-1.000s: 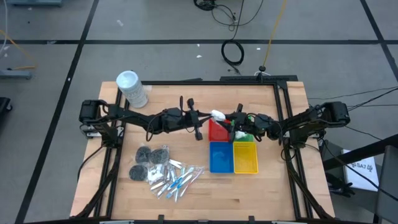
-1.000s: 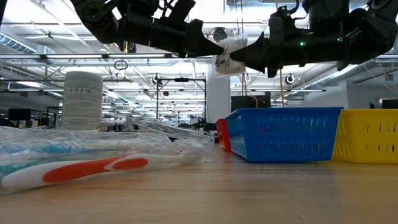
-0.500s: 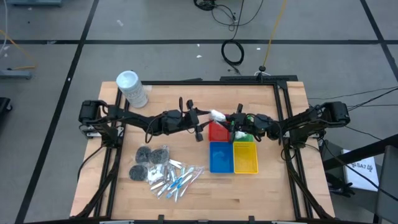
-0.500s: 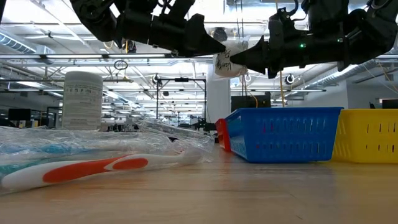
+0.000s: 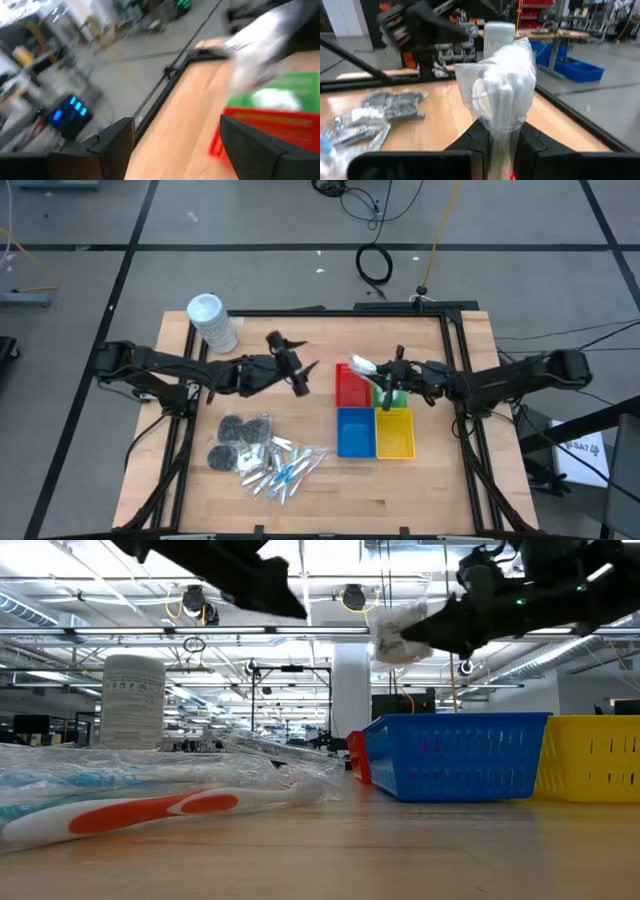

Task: Pick & Place Travel size toiletries
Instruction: Put the cotton pack into the green bin

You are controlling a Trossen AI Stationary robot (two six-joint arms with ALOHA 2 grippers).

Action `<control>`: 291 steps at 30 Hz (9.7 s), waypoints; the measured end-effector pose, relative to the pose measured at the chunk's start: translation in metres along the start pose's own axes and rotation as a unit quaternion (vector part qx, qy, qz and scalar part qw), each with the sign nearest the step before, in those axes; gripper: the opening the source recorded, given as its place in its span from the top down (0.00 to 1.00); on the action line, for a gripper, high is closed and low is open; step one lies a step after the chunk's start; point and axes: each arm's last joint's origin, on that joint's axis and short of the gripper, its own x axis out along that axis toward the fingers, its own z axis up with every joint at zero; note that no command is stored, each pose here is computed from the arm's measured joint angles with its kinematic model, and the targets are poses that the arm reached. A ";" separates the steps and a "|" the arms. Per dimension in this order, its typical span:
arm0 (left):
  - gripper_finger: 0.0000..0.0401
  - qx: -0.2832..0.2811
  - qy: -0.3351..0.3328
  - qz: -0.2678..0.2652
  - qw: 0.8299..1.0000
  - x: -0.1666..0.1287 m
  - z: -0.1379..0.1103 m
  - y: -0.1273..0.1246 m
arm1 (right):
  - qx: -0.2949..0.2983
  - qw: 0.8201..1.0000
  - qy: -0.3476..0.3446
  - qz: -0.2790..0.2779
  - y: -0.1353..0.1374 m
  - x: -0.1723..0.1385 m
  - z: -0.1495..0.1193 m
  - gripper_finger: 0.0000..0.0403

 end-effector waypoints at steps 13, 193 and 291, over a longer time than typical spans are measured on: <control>0.35 -0.054 0.115 0.010 0.992 0.005 -0.027 0.009 | 0.069 0.984 0.161 -0.021 -0.010 -0.041 -0.021 0.90; 0.42 -0.396 0.634 0.009 0.664 -0.122 -0.110 -0.127 | -0.033 0.986 0.063 0.148 -0.001 -0.046 0.002 0.47; 0.99 -0.142 -0.195 -0.505 0.828 0.104 0.019 -0.048 | 0.051 0.959 -0.104 0.259 0.016 0.004 0.004 0.35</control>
